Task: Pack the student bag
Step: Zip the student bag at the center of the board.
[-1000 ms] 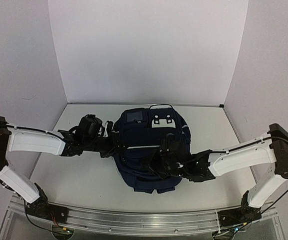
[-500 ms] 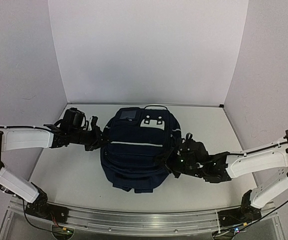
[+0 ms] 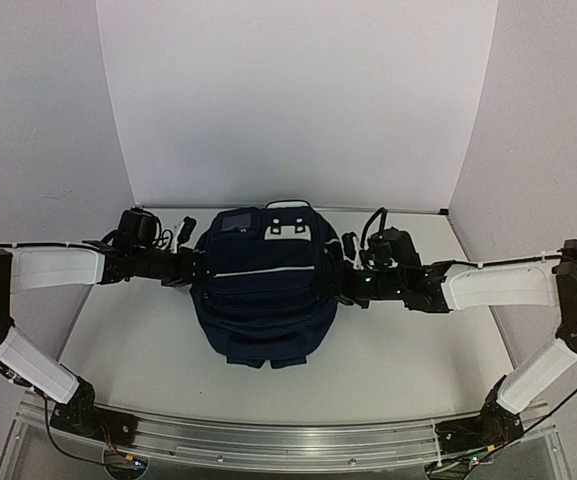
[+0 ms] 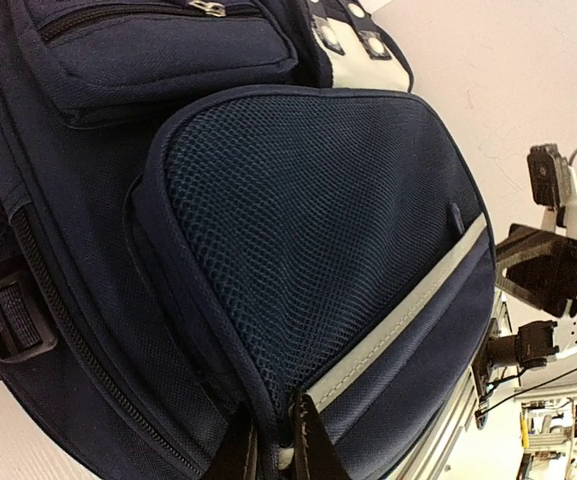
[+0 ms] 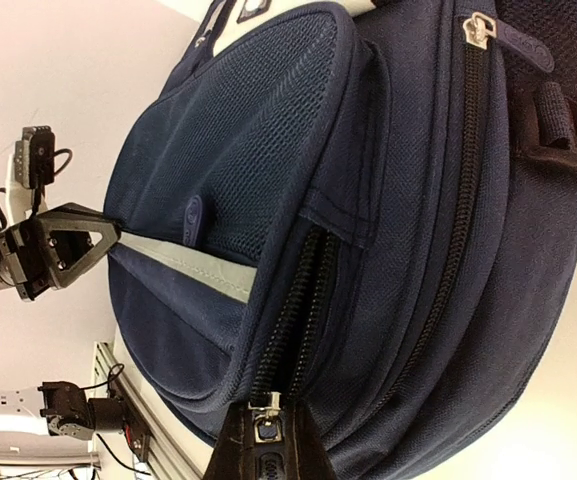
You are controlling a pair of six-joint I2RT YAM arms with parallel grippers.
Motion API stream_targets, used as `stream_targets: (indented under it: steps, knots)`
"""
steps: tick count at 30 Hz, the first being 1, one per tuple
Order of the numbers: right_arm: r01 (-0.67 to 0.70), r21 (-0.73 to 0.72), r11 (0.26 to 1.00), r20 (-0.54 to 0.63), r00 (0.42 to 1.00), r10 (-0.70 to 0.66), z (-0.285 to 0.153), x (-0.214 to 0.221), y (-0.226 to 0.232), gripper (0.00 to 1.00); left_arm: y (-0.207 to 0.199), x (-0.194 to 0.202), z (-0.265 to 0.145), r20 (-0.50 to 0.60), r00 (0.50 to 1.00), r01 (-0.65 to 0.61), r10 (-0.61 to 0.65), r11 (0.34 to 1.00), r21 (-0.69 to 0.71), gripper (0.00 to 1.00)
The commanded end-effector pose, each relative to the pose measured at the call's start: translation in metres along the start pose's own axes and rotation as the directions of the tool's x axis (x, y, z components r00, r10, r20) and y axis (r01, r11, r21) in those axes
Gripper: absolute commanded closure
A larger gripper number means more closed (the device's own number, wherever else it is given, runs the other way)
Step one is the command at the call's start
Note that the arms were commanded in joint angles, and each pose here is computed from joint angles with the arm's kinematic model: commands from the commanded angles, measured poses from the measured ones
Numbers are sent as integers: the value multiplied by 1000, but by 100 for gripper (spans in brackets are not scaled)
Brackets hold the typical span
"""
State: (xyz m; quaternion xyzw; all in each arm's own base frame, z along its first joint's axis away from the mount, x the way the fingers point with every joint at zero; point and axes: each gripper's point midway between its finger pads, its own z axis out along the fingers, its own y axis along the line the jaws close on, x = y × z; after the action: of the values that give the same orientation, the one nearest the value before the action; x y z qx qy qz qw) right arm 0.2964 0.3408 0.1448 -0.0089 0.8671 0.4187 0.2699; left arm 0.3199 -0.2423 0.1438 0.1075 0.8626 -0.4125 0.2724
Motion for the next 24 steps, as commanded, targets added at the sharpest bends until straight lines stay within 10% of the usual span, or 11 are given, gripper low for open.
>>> stream_targets:
  steps: [1, 4, 7, 11, 24]
  knots:
    - [41, 124, 991, 41, 998, -46, -7, -45, -52, 100, 29, -28, -19, 63, 991, -112, 122, 985, -134, 100]
    - [89, 39, 995, -23, 996, -88, 0, -42, -34, 100, 24, -35, -21, 51, 989, -127, 136, 982, -142, 93]
    - [103, -19, 994, -55, 993, -104, -1, -37, -22, 100, 9, -48, -28, 70, 975, -192, 210, 960, -202, 54]
    - [111, -37, 993, -61, 992, -114, -7, -33, -19, 100, -27, -67, -37, 113, 918, -328, 380, 888, -323, 27]
    - [104, -42, 994, -67, 992, -107, -11, -29, -19, 100, -158, -23, 77, 51, 696, -708, 716, 696, -122, 16]
